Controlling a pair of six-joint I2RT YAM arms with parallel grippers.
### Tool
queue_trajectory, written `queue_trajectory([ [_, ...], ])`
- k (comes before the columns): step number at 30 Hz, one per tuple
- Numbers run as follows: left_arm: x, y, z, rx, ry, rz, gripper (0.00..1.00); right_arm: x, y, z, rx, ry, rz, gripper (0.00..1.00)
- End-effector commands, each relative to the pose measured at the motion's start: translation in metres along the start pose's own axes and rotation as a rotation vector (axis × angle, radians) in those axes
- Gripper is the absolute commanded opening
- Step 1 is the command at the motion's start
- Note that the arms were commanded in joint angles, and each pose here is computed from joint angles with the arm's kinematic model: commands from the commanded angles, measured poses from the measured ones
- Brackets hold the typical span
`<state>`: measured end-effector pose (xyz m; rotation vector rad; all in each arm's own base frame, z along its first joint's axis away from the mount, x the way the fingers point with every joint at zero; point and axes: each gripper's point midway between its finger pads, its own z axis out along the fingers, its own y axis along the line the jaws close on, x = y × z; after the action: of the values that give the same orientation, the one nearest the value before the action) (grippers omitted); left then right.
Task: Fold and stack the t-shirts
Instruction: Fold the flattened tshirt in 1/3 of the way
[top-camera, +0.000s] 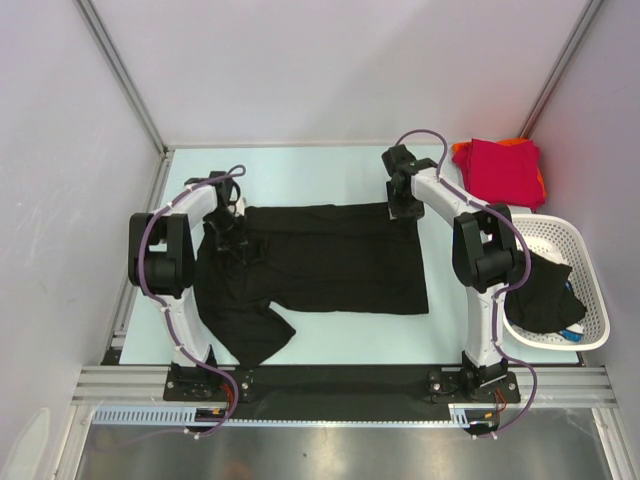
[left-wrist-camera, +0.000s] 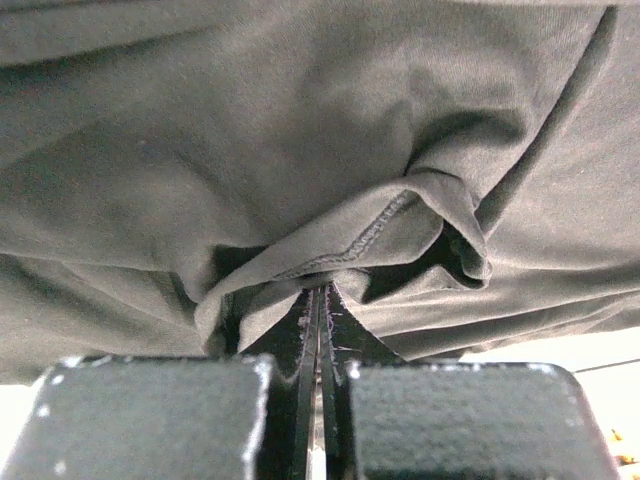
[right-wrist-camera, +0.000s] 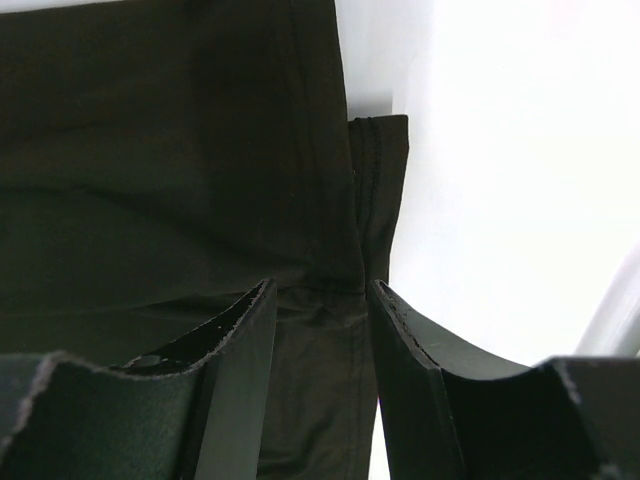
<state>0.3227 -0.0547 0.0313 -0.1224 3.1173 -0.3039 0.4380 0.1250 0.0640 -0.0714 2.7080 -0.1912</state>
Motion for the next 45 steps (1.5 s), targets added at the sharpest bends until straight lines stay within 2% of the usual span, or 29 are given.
queue_trajectory([
  [1, 0.009, -0.007, -0.008, 0.008, 0.007, 0.031, 0.0, -0.007, -0.001, -0.013, -0.008, -0.038, -0.011, 0.47],
  [6, 0.02, -0.024, -0.018, 0.044, 0.012, 0.065, 0.0, -0.007, 0.0, -0.013, -0.016, -0.037, -0.014, 0.47],
  [14, 0.058, -0.048, -0.005, 0.061, 0.127, 0.117, 0.0, -0.003, 0.0, -0.011, -0.021, -0.03, -0.022, 0.47],
  [17, 0.061, -0.057, -0.014, 0.062, 0.109, 0.149, 0.02, -0.002, 0.0, -0.011, -0.027, -0.032, -0.018, 0.47],
  [18, 0.057, -0.058, -0.022, 0.053, 0.08, 0.155, 0.09, -0.001, 0.002, -0.011, -0.029, -0.029, -0.022, 0.47],
  [19, 0.05, -0.059, -0.03, 0.041, 0.042, 0.158, 0.3, 0.0, 0.002, -0.011, -0.03, -0.028, -0.022, 0.46],
  [22, 0.024, -0.046, -0.054, -0.068, -0.094, 0.165, 0.52, 0.002, 0.002, -0.01, -0.035, -0.024, -0.021, 0.46],
  [25, 0.008, -0.036, -0.067, -0.141, -0.156, 0.16, 0.57, 0.003, 0.004, -0.01, -0.043, -0.024, -0.022, 0.46],
  [28, -0.001, -0.029, -0.061, -0.155, -0.16, 0.147, 0.58, 0.004, 0.005, -0.01, -0.045, -0.022, -0.024, 0.46],
  [36, -0.018, -0.014, -0.016, -0.171, -0.084, 0.132, 0.57, 0.006, 0.0, -0.012, -0.03, -0.022, -0.028, 0.47],
  [41, -0.027, -0.018, -0.001, -0.15, -0.073, 0.138, 0.57, 0.007, -0.002, -0.013, -0.021, -0.022, -0.032, 0.46],
  [44, -0.029, -0.016, 0.007, -0.153, -0.05, 0.145, 0.51, 0.005, -0.003, -0.012, -0.02, -0.023, -0.029, 0.46],
  [45, -0.03, -0.018, 0.008, -0.145, -0.051, 0.145, 0.36, 0.004, -0.004, -0.013, -0.02, -0.025, -0.028, 0.46],
])
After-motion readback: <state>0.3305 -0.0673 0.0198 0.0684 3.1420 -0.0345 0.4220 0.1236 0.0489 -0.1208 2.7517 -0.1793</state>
